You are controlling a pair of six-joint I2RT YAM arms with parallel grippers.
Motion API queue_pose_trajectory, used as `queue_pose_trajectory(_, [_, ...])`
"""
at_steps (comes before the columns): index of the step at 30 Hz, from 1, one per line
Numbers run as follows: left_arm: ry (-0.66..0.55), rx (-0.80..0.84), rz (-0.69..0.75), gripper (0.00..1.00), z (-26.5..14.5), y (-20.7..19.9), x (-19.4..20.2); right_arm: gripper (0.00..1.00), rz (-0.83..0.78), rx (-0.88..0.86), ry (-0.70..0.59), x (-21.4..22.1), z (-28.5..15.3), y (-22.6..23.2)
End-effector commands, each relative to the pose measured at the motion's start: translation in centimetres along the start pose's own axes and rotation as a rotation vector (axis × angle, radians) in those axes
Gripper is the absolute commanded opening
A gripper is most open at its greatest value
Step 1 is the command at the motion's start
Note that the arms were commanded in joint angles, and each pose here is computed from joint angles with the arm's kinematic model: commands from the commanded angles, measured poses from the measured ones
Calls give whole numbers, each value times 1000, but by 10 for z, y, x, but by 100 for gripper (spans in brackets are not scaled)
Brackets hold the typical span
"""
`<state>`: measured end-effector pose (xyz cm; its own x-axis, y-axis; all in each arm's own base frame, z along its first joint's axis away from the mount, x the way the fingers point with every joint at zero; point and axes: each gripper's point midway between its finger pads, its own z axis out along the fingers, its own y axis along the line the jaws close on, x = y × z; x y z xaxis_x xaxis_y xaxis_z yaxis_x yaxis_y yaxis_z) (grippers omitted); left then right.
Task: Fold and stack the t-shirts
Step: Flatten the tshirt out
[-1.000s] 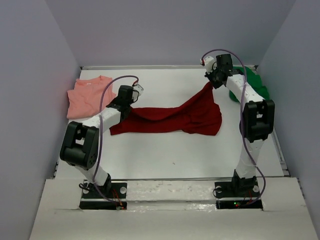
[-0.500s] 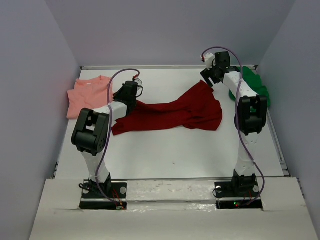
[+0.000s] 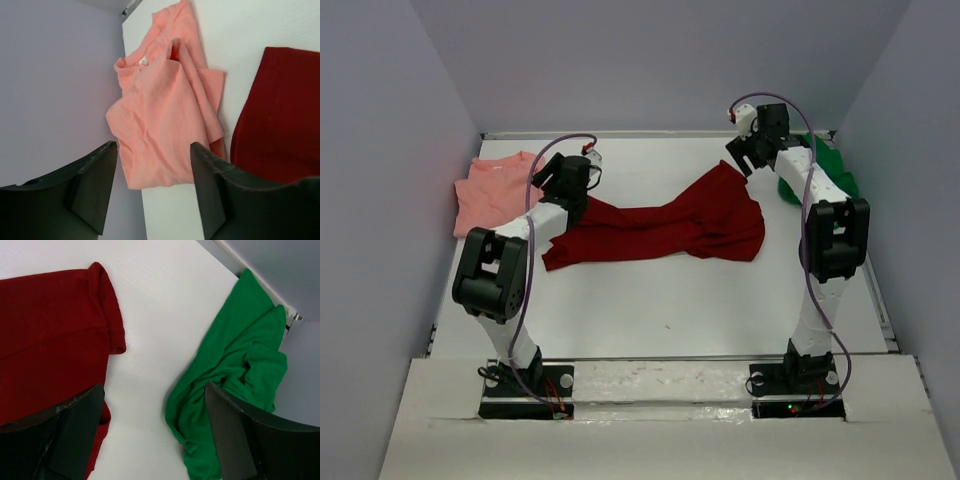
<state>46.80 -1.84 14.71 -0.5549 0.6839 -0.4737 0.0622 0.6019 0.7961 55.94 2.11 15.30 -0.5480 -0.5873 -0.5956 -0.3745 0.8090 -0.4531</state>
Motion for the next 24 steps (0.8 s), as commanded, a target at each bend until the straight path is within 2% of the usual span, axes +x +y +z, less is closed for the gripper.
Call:
queue_pose_trajectory(1, [-121,127,-59,67,-32,21,-28,86,40,76,-58,-12,-24,-25])
queue_pose_trajectory(6, [-204,259,-1,65,-60,15,-26,86,45,78,-59,-11,-29,-25])
queue_pose_trajectory(10, [-217,404,106,58,-73,-9,-12,86,43,84,-51,-9,-30,-25])
queue_pose_trajectory(16, [-220,566,188,56,-75,-44,2,86,36,85,-32,-2,-29,-23])
queue_pose_trajectory(24, [-182,659,268,52,-67,-72,13,86,27,80,-9,6,-25,-19])
